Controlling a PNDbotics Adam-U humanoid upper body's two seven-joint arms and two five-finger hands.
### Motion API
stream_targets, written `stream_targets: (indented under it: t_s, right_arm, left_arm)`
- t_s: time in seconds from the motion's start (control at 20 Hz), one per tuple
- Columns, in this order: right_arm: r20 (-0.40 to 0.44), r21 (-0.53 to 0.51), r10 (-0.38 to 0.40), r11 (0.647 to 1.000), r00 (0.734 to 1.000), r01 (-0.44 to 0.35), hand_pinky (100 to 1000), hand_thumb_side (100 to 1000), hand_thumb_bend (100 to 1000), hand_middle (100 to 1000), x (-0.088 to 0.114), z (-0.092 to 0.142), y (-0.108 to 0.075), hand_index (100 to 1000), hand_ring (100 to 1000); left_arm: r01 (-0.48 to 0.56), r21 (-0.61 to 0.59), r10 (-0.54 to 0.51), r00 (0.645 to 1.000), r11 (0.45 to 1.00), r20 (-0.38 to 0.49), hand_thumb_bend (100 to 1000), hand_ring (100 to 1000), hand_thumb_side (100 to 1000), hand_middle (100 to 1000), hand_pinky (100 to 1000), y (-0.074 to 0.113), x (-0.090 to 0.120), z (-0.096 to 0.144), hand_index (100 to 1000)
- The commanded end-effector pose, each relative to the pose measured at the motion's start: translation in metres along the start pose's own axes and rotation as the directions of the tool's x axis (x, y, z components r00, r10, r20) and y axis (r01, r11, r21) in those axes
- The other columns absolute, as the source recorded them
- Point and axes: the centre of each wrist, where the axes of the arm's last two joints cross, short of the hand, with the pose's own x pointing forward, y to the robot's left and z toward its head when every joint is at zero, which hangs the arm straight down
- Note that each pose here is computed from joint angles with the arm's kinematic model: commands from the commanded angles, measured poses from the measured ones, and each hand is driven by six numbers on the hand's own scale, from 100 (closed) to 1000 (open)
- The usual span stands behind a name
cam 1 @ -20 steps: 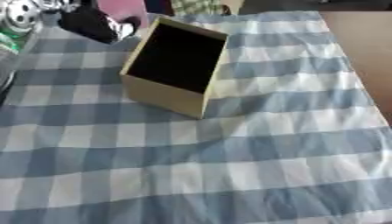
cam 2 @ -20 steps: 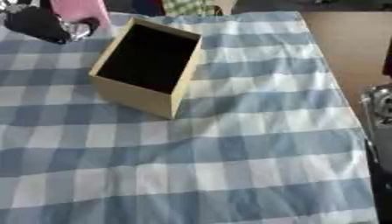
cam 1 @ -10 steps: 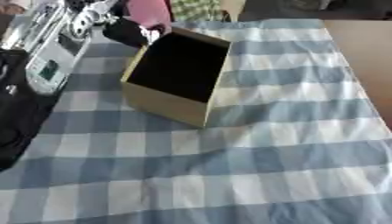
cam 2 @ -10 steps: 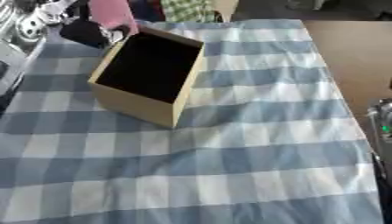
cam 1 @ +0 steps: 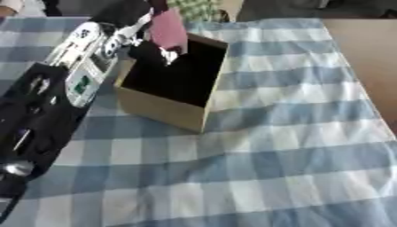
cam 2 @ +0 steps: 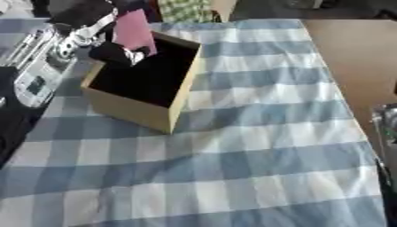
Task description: Pick up objects on the table and place them in the box.
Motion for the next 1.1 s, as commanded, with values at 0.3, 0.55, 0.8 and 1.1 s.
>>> stream_targets:
  t_s: [0.3, 0.55, 0.8, 1.1]
  right_arm:
    - [0.025, -0.007, -0.012, 1.000, 1.000, 0.012, 852, 988, 100, 621, 0.004, -0.006, -0.002, 735, 676]
    - [0.023, -0.010, -0.012, 1.000, 1.000, 0.013, 852, 988, 100, 621, 0.004, -0.006, -0.002, 735, 676]
    - [0.021, -0.011, -0.012, 1.000, 1.000, 0.012, 852, 987, 100, 621, 0.004, -0.006, -0.002, 735, 676]
    - [0.016, -0.012, -0.009, 1.000, 1.000, 0.009, 853, 988, 100, 620, 0.003, -0.004, -0.002, 735, 676]
  left_arm:
    - [0.013, -0.048, -0.016, 0.998, 0.999, -0.053, 214, 478, 468, 542, 330, -0.007, -0.008, -0.007, 665]
    - [0.036, -0.122, -0.045, 0.997, 0.992, -0.070, 385, 550, 501, 605, 419, -0.017, -0.013, -0.009, 730]
    - [0.078, -0.153, -0.088, 0.994, 0.985, -0.063, 479, 576, 525, 637, 447, -0.016, -0.013, -0.008, 765]
    - [0.116, -0.206, -0.127, 0.991, 0.972, -0.041, 912, 676, 640, 763, 527, -0.013, -0.012, -0.006, 851]
